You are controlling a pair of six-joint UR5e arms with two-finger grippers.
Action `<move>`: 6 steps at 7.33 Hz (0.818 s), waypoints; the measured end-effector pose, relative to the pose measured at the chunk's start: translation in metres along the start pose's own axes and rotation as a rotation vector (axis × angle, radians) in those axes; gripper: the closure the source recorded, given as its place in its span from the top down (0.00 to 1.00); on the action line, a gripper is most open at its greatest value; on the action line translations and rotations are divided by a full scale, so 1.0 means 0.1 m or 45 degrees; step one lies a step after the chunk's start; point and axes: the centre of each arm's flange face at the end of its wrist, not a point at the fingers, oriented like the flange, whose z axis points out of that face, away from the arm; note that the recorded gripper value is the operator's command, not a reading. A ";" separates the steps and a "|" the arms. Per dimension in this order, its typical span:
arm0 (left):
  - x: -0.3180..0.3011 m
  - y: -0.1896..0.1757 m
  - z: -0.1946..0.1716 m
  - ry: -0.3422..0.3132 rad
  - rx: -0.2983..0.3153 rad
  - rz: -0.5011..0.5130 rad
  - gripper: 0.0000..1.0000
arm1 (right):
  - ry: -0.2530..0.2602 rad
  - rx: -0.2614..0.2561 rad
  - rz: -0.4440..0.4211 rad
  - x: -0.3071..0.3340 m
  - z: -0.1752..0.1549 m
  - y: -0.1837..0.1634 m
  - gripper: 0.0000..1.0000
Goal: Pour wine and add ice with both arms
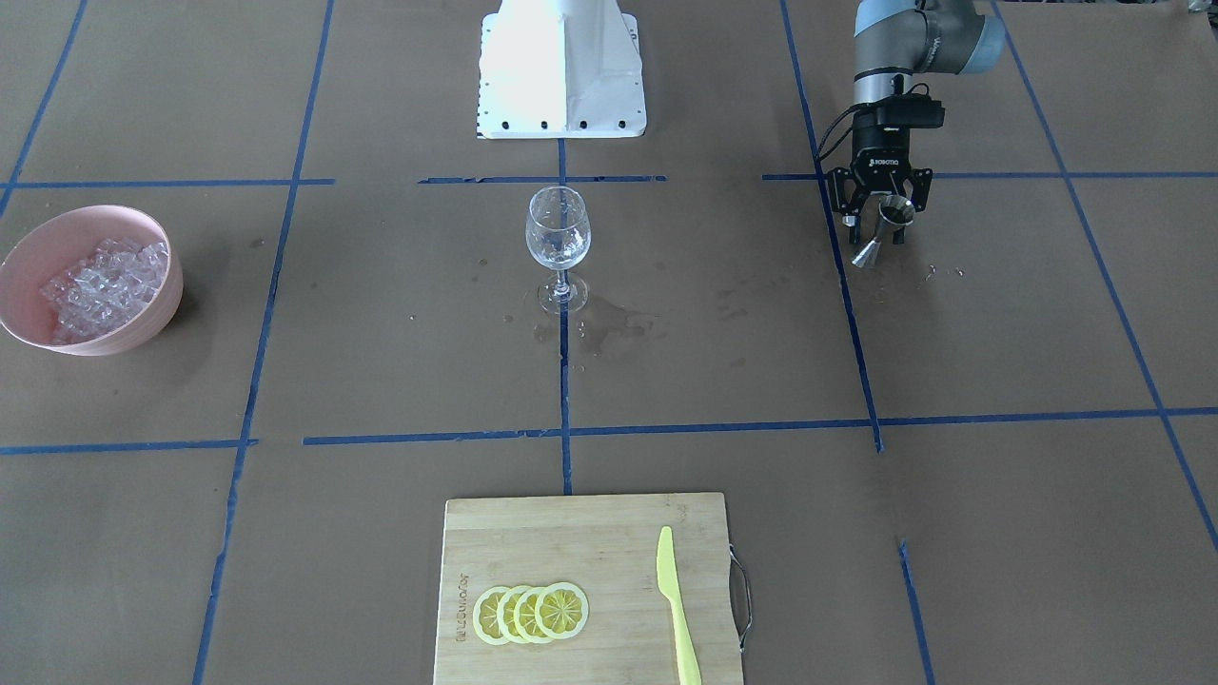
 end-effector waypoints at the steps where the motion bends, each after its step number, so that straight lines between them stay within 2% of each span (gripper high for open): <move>1: 0.00 0.00 0.00 -0.001 0.001 -0.001 0.46 | 0.000 -0.001 0.001 0.00 0.00 0.01 1.00; 3: -0.02 -0.01 0.01 -0.004 0.016 0.003 0.46 | 0.002 -0.002 0.002 0.01 0.01 0.01 1.00; 4: -0.02 -0.02 0.01 -0.006 0.036 0.004 0.42 | 0.002 -0.002 0.003 0.01 0.01 0.01 1.00; 5: -0.02 -0.03 0.01 -0.007 0.051 0.004 0.31 | 0.002 -0.003 0.004 0.02 0.01 0.01 1.00; 6: -0.03 -0.04 0.01 -0.007 0.059 0.004 0.11 | 0.003 -0.004 0.006 0.02 0.02 0.01 1.00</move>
